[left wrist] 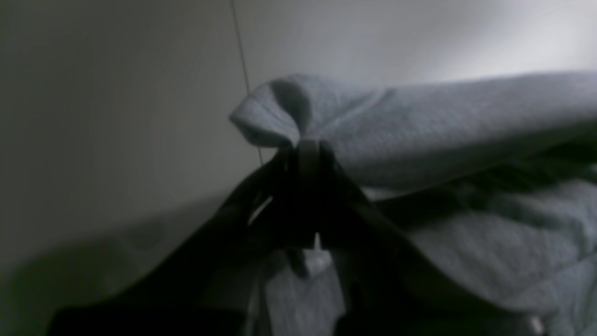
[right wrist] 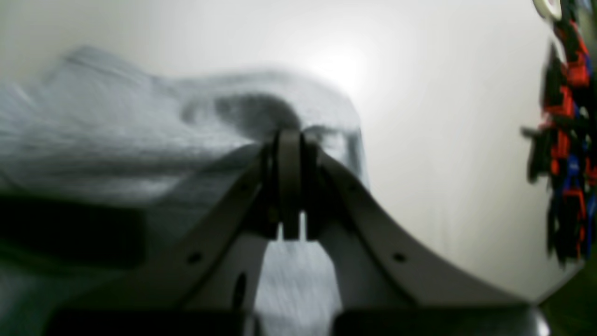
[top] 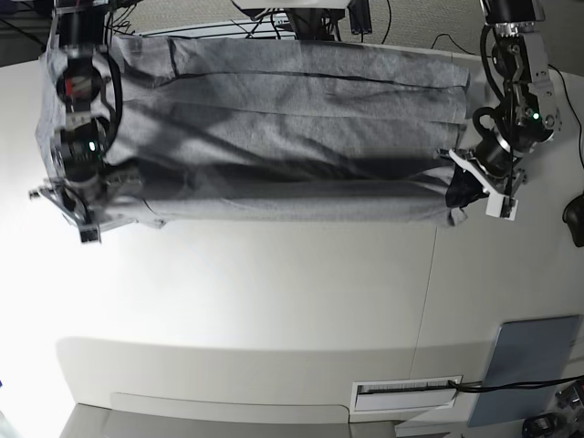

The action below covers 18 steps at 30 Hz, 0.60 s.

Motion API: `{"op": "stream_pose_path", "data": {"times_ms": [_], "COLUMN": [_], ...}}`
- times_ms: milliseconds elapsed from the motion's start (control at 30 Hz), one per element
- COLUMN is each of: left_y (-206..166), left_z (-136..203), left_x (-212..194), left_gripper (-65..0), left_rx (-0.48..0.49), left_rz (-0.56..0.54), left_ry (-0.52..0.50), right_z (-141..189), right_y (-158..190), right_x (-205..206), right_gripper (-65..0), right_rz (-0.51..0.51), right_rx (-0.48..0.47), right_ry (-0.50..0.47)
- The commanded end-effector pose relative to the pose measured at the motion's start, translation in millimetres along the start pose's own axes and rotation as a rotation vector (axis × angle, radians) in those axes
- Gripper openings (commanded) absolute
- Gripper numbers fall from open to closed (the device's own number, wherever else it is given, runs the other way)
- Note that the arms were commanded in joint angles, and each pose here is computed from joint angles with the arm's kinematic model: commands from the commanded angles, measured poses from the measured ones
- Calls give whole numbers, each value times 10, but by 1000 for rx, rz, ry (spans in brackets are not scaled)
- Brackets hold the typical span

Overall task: Fold the T-shirt properly
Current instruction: 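Lay the hem over the shoulders with both grippers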

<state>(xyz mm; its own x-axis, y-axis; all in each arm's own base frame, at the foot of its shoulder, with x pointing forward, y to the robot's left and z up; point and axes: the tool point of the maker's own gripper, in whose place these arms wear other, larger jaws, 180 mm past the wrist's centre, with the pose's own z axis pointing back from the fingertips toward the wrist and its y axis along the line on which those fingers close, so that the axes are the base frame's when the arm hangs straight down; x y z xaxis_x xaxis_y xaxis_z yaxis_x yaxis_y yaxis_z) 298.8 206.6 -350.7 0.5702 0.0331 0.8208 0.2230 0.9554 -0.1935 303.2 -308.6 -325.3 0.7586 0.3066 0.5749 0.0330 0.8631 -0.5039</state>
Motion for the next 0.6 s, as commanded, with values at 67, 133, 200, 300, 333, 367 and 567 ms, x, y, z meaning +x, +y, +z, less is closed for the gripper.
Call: {"op": "stream_pose_path", "data": {"times_ms": [67, 133, 200, 300, 333, 367, 567], "left_y": [36, -8, -23, -29, -31, -33, -41], "left_z": [86, 113, 141, 176, 188, 199, 235], "left_x": [17, -85, -176, -286, -321, -351, -450], "left_gripper": [-650, -650, -650, -650, -650, -650, -650], "left_rx": [3, -18, -23, -22, -22, -22, -21], "left_rz": [-16, -25, -23, -16, -13, -11, -4], "left_ry": [-17, 5, 25, 49, 57, 64, 86], "right_z": [188, 299, 396, 515, 553, 590, 764], "right_y": [-207, -234, -249, -252, -252, -243, -153], "right_x": [-37, -135, -237, -394, -436, -475, -668], "right_gripper": [-650, -650, -650, -650, -650, -650, -650], "right_rz": [8, 15, 16, 20, 20, 20, 27], "right_rx": [-57, -66, -74, -80, -82, -83, -77], "right_ry": [-33, -29, -19, 3, 8, 12, 40]}}
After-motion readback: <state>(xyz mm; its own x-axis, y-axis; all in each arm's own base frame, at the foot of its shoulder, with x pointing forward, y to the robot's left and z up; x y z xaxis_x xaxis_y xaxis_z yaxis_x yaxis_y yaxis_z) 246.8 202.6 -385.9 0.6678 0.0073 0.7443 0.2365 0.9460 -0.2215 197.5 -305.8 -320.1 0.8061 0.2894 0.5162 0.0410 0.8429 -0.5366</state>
